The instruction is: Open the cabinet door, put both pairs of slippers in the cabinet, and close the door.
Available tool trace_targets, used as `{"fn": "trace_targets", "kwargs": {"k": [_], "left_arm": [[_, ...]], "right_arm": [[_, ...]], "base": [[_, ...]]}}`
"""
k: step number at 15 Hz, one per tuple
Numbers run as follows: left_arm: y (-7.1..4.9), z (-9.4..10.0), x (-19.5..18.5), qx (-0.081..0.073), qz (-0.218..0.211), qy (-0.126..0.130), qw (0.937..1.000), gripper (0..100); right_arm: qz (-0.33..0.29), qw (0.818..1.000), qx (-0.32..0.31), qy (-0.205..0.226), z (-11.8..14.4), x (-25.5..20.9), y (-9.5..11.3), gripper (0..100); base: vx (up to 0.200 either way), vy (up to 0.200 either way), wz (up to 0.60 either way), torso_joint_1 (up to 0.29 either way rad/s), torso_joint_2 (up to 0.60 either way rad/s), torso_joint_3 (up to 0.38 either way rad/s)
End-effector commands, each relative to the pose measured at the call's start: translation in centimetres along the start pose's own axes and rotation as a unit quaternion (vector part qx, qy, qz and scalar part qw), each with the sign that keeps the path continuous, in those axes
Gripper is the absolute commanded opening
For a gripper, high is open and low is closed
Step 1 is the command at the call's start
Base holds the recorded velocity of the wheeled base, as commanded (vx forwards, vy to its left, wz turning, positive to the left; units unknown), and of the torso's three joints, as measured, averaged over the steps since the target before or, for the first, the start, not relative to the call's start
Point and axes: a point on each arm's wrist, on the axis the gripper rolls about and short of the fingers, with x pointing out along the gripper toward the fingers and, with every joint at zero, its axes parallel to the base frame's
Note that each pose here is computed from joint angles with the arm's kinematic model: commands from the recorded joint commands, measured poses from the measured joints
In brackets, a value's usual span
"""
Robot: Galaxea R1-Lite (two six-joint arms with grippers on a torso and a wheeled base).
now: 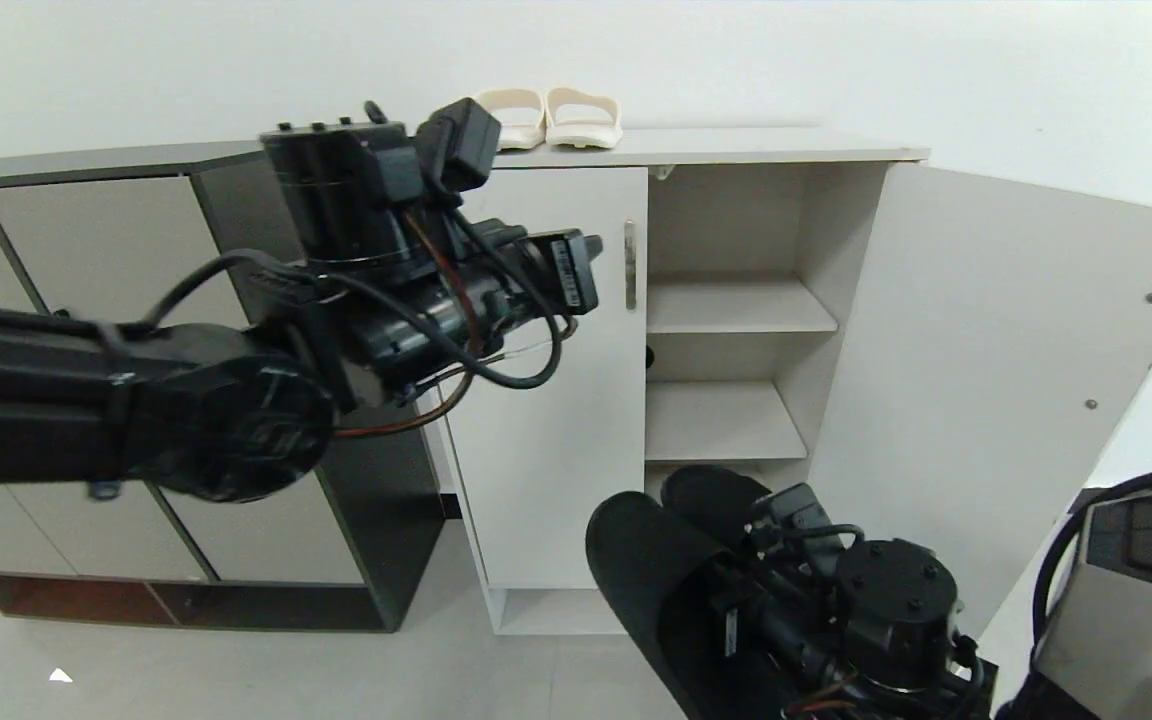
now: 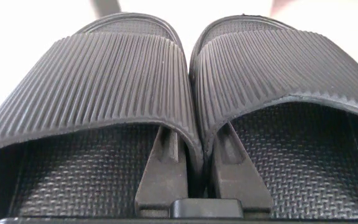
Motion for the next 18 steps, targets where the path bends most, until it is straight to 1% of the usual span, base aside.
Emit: {"fn": "trace_targets", "kwargs": {"k": [1, 2, 3, 4, 5, 6, 7, 8, 9, 10, 11, 12, 13, 14, 15, 16, 17, 18], "left_arm": [[2.2, 1.1, -9.8, 0.035, 0.116, 0.004, 0.9927, 0], [2.2, 0.4, -13.9, 0.037, 0.149, 0.003, 0.9881, 0], [2.2, -0.3, -17.8, 0.042, 0.170, -0.003, 0.9846, 0], [2.4, -1.1, -21.0, 0.062, 0.195, -0.006, 0.9789, 0], [2.6, -1.6, -23.2, 0.094, 0.223, -0.003, 0.9703, 0], [2.8, -2.6, -27.0, 0.134, 0.286, -0.001, 0.9489, 0], [2.8, -3.8, -29.7, 0.135, 0.327, 0.001, 0.9352, 0], [2.8, -4.9, -31.8, 0.132, 0.356, 0.000, 0.9250, 0], [2.8, -5.9, -33.1, 0.123, 0.384, 0.000, 0.9153, 0], [2.7, -8.5, -35.5, 0.119, 0.453, 0.002, 0.8837, 0], [2.4, -10.6, -36.9, 0.119, 0.491, 0.005, 0.8630, 0], [2.1, -12.5, -37.8, 0.121, 0.505, 0.006, 0.8547, 0], [1.8, -14.5, -38.7, 0.130, 0.483, 0.003, 0.8660, 0], [1.9, -16.0, -38.7, 0.130, 0.432, 0.015, 0.8924, 0], [1.9, -16.2, -38.5, 0.126, 0.397, 0.010, 0.9089, 0], [1.5, -16.3, -38.1, 0.104, 0.289, 0.002, 0.9518, 0], [1.5, -16.7, -38.1, 0.101, 0.264, 0.028, 0.9590, 0], [1.5, -16.7, -38.1, 0.111, 0.262, 0.029, 0.9581, 0]], "right_arm": [[-0.052, 0.999, -0.005, 0.002, 0.7, 2.3, -1.2, 0], [-0.086, 0.996, -0.010, 0.015, 1.2, 2.4, -1.6, 0], [-0.100, 0.995, -0.008, 0.014, 1.7, 2.7, -1.7, 0], [-0.102, 0.995, -0.005, 0.007, 2.0, 2.8, -1.6, 0], [-0.105, 0.994, -0.005, 0.004, 2.2, 2.7, -1.6, 0], [-0.121, 0.993, -0.004, -0.003, 2.5, 2.9, -1.6, 0], [-0.125, 0.992, -0.005, 0.000, 2.4, 3.0, -1.7, 0], [-0.125, 0.992, -0.005, -0.001, 2.4, 3.0, -1.6, 0], [-0.126, 0.992, -0.004, -0.004, 2.6, 3.0, -1.6, 0], [-0.125, 0.992, -0.003, -0.006, 2.7, 2.9, -1.6, 0], [-0.127, 0.992, -0.003, -0.004, 2.7, 2.9, -1.8, 0], [-0.129, 0.992, -0.003, -0.004, 2.7, 2.9, -1.9, 0], [-0.129, 0.992, -0.003, -0.004, 2.6, 2.9, -1.9, 0], [-0.128, 0.992, -0.003, -0.005, 2.7, 2.9, -1.9, 0], [-0.128, 0.992, -0.003, -0.006, 2.7, 2.9, -1.8, 0], [-0.128, 0.992, -0.006, 0.000, 2.4, 2.8, -1.9, 0], [-0.128, 0.992, -0.006, 0.000, 2.3, 2.9, -1.8, 0], [-0.127, 0.992, -0.007, 0.002, 2.2, 2.8, -1.8, 0]], "base": [[0.000, 0.000, 0.00, 0.000, 0.00, 0.000], [0.000, 0.000, 0.00, 0.000, 0.00, 0.000], [0.000, 0.000, 0.00, 0.000, 0.00, 0.000], [0.000, 0.000, 0.00, 0.000, 0.00, 0.000], [0.000, 0.000, 0.00, 0.000, 0.00, 0.000], [0.000, 0.000, 0.00, 0.000, 0.00, 0.000], [0.000, 0.000, 0.00, 0.000, 0.00, 0.000], [0.000, 0.000, 0.00, 0.000, 0.00, 0.000], [0.000, 0.000, 0.00, 0.000, 0.00, 0.000], [0.000, 0.000, 0.00, 0.000, 0.00, 0.000], [0.000, 0.000, 0.00, 0.000, 0.00, 0.000], [0.000, 0.000, 0.00, 0.000, 0.00, 0.000], [0.000, 0.000, 0.00, 0.000, 0.00, 0.000], [0.000, 0.000, 0.00, 0.000, 0.00, 0.000], [0.000, 0.000, 0.00, 0.000, 0.00, 0.000], [0.000, 0.000, 0.00, 0.000, 0.00, 0.000], [0.000, 0.000, 0.00, 0.000, 0.00, 0.000], [0.000, 0.000, 0.00, 0.000, 0.00, 0.000]]}}
